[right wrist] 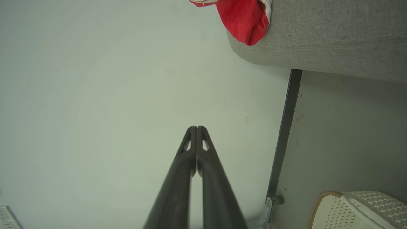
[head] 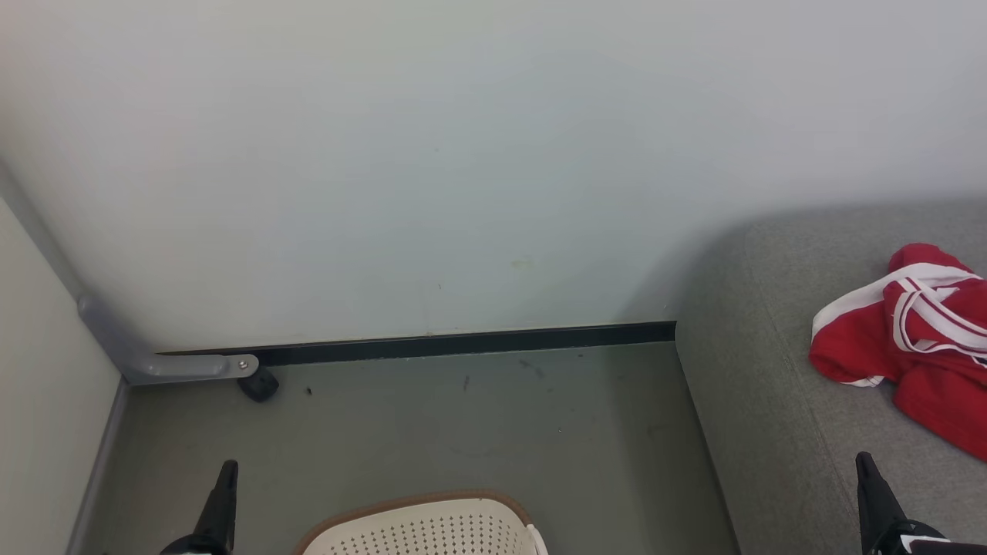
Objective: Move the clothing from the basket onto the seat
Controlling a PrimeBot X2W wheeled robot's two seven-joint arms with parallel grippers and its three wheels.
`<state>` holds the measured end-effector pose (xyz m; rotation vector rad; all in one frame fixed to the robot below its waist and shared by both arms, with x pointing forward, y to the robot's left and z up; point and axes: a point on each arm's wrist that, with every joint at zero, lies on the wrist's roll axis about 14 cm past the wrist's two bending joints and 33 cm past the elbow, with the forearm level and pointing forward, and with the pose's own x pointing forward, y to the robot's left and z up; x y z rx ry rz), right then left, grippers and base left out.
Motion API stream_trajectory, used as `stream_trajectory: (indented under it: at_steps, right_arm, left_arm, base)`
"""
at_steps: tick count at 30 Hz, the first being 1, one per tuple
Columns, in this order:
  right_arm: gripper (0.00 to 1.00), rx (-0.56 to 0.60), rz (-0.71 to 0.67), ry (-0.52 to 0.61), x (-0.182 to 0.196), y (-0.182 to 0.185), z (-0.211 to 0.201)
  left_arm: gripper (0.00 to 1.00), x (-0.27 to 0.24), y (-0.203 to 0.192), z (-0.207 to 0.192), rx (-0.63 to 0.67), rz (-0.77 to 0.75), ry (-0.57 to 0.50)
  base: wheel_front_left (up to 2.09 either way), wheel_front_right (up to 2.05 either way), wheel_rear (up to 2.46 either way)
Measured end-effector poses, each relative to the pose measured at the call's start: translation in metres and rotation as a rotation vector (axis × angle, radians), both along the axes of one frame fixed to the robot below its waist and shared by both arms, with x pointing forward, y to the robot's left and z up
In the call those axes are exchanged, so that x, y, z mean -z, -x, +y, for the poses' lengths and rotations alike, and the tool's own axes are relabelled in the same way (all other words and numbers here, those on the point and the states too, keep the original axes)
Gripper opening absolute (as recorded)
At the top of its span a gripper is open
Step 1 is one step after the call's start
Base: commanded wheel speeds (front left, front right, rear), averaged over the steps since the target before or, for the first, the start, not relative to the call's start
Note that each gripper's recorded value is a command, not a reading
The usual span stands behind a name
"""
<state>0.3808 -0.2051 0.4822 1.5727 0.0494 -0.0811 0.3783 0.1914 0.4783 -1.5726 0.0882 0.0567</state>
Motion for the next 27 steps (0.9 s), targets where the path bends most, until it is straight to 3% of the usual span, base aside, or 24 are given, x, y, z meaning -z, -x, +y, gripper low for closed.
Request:
stream_trajectory:
  at_steps: [27]
  right_arm:
    - [0.00, 0.000, 0.000, 0.000, -0.0001, 0.0000, 0.0000]
  left_arm:
    - [0.00, -0.0001, 0.0000, 0.0000, 0.000, 0.000, 0.000]
  base:
    - [0.00, 0.00, 0.00]
